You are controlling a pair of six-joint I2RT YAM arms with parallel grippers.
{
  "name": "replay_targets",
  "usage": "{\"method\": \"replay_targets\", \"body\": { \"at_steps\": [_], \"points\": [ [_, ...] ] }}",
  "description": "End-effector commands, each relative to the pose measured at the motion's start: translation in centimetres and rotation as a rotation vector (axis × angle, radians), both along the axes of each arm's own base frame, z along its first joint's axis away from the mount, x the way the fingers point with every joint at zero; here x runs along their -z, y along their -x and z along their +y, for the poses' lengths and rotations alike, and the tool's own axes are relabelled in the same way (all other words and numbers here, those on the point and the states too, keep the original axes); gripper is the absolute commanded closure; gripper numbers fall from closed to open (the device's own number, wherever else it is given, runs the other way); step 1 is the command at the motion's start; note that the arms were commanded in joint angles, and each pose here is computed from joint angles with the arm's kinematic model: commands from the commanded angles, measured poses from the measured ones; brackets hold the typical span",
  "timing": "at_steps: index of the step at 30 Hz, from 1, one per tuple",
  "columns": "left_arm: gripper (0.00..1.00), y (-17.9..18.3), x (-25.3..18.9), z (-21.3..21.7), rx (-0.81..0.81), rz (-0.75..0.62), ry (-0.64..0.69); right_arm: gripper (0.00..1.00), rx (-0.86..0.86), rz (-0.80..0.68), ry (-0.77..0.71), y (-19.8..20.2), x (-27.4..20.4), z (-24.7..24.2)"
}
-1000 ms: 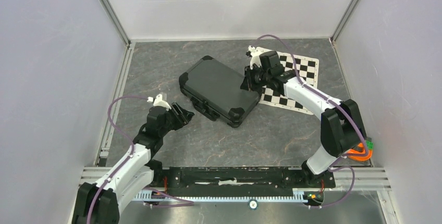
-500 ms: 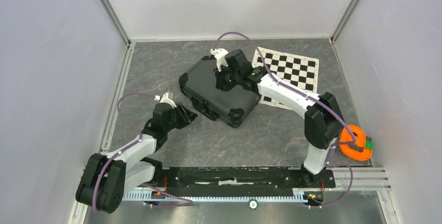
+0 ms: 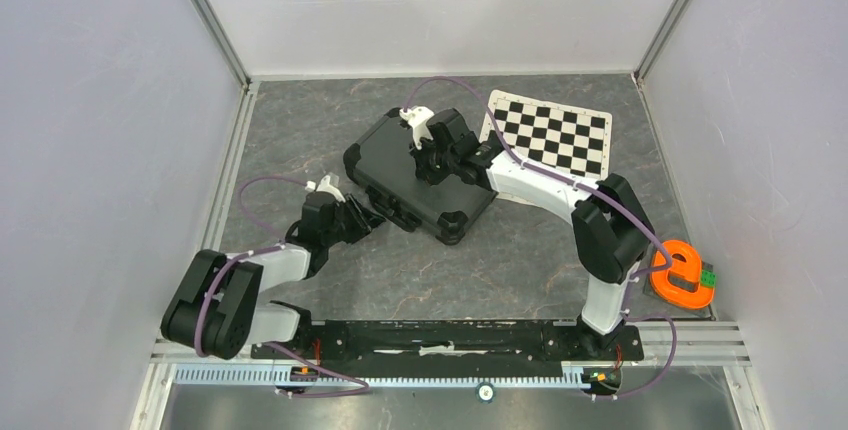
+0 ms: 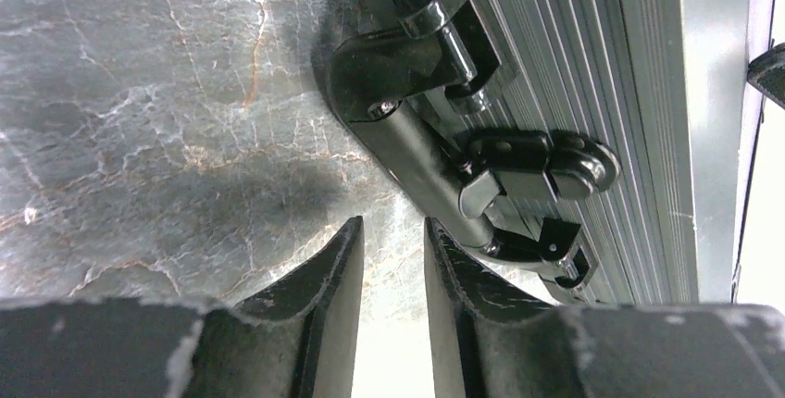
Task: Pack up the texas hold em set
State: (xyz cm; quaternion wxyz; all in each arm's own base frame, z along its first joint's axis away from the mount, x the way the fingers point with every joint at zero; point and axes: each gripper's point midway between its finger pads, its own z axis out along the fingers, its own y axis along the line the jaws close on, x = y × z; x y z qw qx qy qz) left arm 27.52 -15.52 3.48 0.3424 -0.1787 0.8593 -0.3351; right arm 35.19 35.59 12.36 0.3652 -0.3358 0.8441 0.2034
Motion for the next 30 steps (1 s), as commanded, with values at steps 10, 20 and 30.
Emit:
{"method": "replay_targets", "body": {
  "at_steps": [10, 20, 30],
  "points": [
    [0.69, -3.5, -2.6, -1.5, -0.030, -0.072, 0.109, 1.00, -0.047, 0.113, 0.131, 3.5, 6.5, -2.2],
    [0.71, -4.4, -7.0, -2.8, 0.020, -0.172, 0.184, 1.00, -0.045, 0.082, 0.104, 3.9, 4.9, -2.5],
    [0.70, -2.9, -6.4, 2.3, -0.131, -0.148, -0.059, 0.73, 0.023, -0.003, 0.088, 5.6, 1.6, -6.0]
  ]
}}
